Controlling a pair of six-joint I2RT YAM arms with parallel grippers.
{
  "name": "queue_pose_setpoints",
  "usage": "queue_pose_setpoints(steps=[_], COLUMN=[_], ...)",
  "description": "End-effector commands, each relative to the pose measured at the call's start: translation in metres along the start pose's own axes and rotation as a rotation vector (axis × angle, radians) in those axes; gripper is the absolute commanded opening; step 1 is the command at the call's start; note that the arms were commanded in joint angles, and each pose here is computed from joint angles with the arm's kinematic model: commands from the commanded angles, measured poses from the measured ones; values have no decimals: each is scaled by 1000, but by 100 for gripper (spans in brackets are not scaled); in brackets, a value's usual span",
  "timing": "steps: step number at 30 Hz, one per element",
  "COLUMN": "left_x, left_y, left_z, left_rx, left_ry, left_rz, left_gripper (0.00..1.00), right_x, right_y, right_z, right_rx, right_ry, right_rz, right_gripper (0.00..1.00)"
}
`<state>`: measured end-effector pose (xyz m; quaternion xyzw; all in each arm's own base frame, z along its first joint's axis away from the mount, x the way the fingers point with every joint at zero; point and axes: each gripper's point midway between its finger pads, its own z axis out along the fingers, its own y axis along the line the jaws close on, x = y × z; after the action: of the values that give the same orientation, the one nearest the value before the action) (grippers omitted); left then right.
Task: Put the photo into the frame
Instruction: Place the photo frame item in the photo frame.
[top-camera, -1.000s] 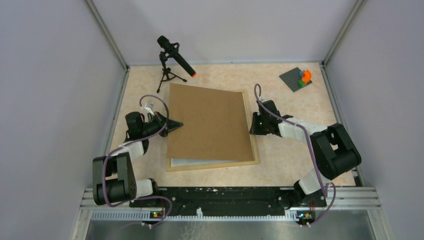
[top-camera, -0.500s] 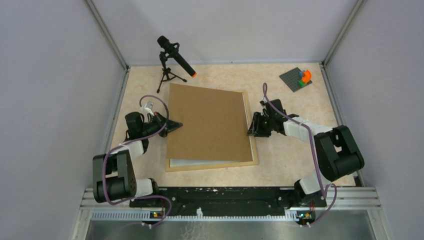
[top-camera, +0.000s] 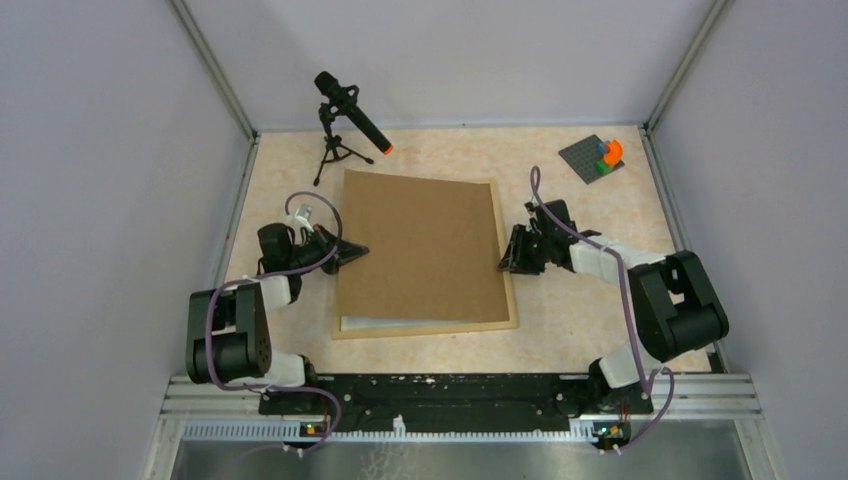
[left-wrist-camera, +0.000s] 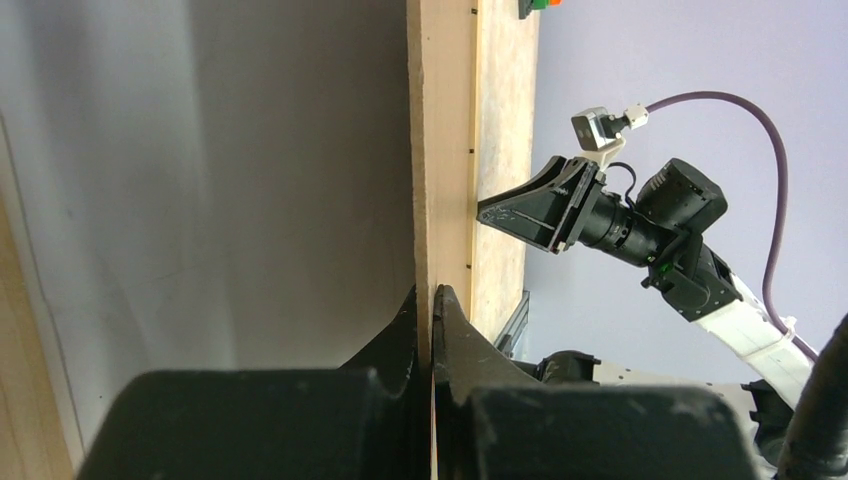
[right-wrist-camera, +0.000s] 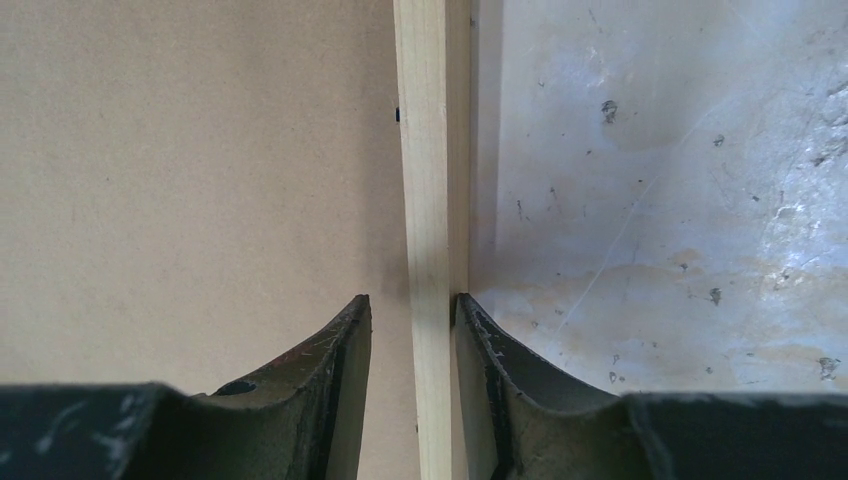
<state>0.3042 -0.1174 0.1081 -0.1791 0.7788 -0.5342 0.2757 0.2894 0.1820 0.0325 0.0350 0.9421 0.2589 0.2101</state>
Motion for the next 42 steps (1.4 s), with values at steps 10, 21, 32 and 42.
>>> queue_pose_setpoints(steps=[10, 21, 32, 42], left_x=[-16, -8, -20, -27], left_y=[47, 55, 43, 43], left_z=[11, 9, 4, -16], left_rx=[-401, -641, -840, -976], left_ry=[-21, 60, 89, 90], left_rz=[169, 286, 449, 478], left_gripper=[28, 53, 82, 99], right_x=[5, 3, 7, 6], right_y=[18, 20, 20, 21], right_z=[7, 8, 12, 15], right_rx=[-110, -128, -148, -157], right_ry=[24, 9, 14, 22], right_rz=[-25, -49, -51, -57], right_gripper=[33, 33, 32, 32])
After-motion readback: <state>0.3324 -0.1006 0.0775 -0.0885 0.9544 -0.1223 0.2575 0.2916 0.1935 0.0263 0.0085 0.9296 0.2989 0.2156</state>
